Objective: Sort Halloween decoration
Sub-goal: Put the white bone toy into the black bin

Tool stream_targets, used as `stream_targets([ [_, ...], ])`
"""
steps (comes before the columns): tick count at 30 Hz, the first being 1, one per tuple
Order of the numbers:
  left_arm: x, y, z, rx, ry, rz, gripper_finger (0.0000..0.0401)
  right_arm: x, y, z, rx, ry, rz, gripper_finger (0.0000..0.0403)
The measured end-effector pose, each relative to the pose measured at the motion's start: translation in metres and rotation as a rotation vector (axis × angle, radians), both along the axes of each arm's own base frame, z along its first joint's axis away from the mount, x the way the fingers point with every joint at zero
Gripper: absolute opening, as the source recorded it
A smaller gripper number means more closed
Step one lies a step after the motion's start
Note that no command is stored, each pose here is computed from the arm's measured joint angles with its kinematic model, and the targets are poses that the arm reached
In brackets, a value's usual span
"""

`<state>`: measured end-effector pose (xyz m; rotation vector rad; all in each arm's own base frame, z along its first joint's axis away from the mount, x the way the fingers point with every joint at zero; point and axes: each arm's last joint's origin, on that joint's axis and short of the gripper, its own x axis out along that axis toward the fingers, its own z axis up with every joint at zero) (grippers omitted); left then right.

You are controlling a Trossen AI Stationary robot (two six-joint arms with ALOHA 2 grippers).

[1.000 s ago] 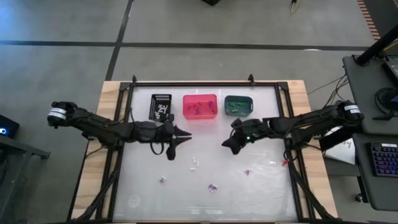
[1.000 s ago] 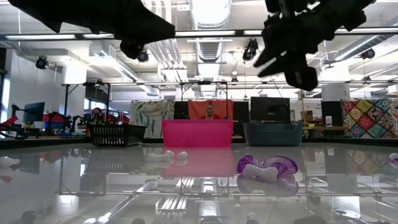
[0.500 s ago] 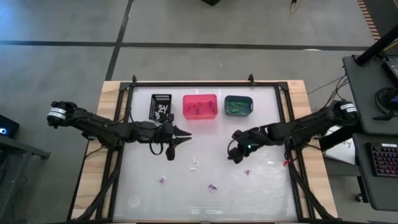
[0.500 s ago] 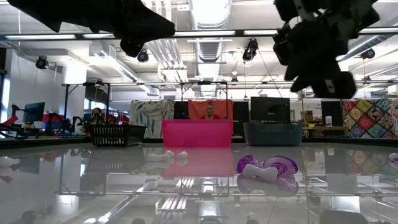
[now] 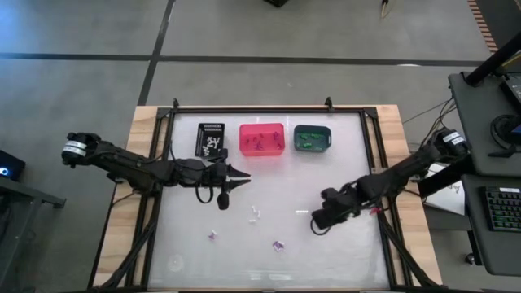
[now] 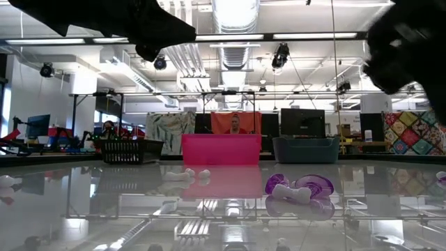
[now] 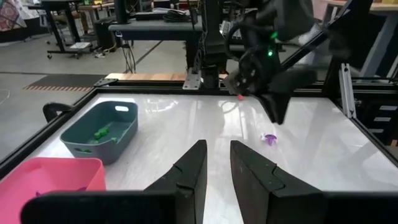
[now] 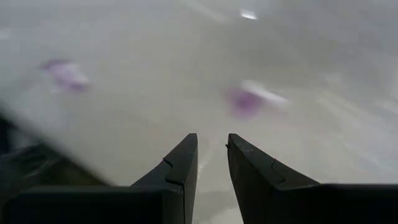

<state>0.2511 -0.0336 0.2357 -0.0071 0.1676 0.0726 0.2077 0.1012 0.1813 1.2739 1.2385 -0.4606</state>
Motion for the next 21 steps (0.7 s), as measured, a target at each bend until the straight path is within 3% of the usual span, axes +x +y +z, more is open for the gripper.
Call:
stream_targets([
  [5,0.000,0.000,0.000,0.002,0.000,0.002,0.0055,-0.020,0.000,-0.007,-0.063,0.196,0.019,0.0079],
  [9,0.000,0.000,0.000,0.002,-0.001,0.002,0.0055,-0.022,0.004,-0.008,-0.215,0.041,0.437,0.0079],
  [14,0.000,0.000,0.001,-0.004,-0.003,0.003,0.0055,-0.026,0.013,-0.016,-0.449,-0.040,0.791,0.0079],
  [17,0.000,0.000,0.001,-0.016,-0.005,0.005,0.0055,-0.025,0.015,-0.022,-0.528,-0.038,0.850,0.0079],
  [21,0.000,0.000,0.001,-0.024,-0.005,0.006,0.0055,-0.021,0.016,-0.026,-0.556,-0.053,0.868,0.0079],
])
